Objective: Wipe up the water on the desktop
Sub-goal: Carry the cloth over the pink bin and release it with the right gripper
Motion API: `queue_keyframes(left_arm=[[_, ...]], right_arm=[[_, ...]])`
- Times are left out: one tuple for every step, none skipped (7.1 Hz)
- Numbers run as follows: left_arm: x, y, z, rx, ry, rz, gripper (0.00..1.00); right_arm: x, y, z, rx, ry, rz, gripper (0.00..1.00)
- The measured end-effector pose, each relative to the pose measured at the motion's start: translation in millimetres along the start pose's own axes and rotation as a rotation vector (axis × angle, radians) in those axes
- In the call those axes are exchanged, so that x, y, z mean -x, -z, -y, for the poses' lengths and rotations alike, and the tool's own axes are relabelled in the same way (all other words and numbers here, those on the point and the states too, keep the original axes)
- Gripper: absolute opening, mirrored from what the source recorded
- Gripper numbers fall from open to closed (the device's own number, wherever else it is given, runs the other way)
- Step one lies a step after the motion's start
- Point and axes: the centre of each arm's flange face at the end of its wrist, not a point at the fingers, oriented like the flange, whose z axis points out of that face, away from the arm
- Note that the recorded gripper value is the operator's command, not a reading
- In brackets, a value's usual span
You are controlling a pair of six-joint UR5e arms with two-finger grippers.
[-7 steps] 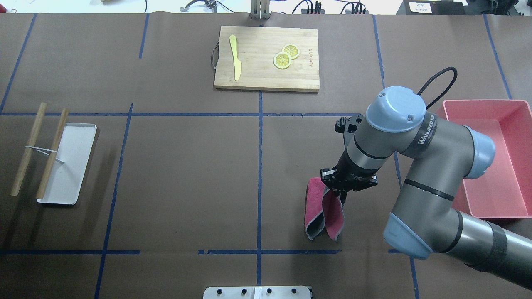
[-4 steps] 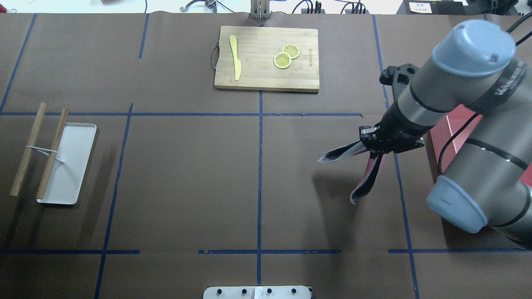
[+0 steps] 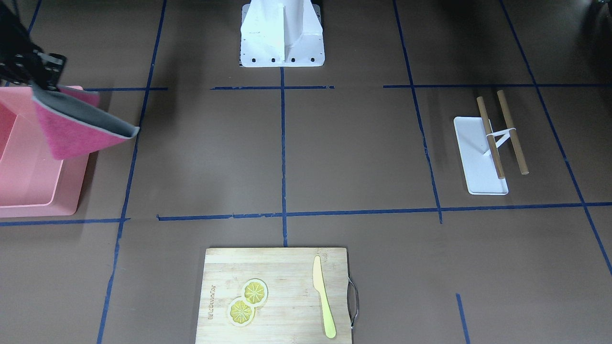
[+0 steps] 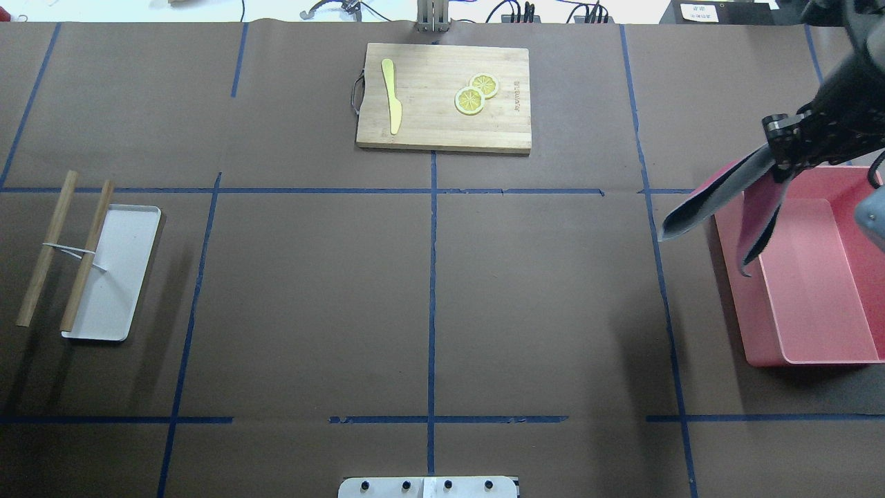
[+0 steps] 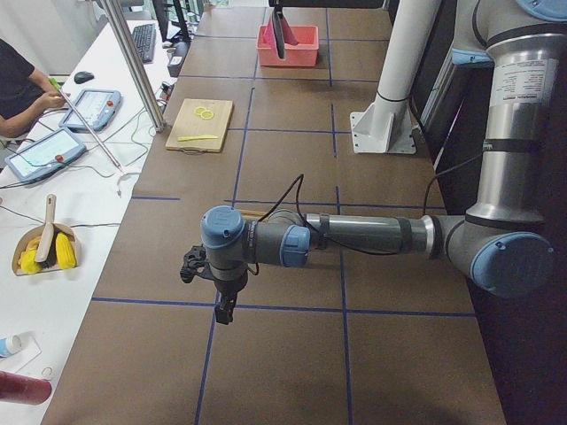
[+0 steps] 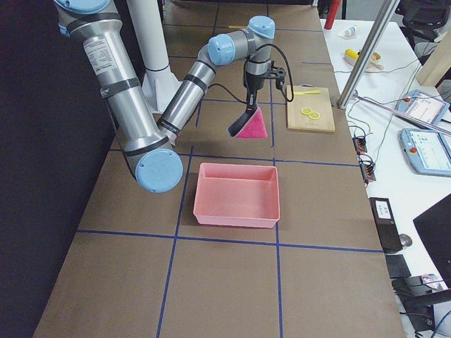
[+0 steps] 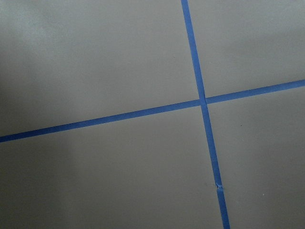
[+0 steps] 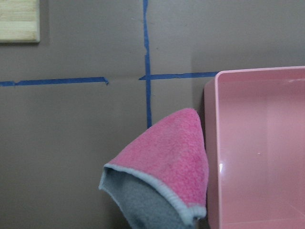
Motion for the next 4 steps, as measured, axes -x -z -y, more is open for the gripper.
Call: queue_keyframes(left_arm=[[0,0,-1,0.001,0.001,0.000,1.00],[1,-2,-2,0.004,0.004,-0.001,1.00],[3,-4,-3,0.009,0.006,-0.001,1.00],[5,-7,-5,0.014,0.007,-0.001,1.00]], right_arm=[[-27,-1,1,0.032,0.023,-0.028,0.00],[-57,-8,2,0.059,0.046,-0.048,0.00],[-90,-14,6,0.082,0.075,-0.061,0.00],[-119,-21,12,0.106,0.103,-0.069,0.01]])
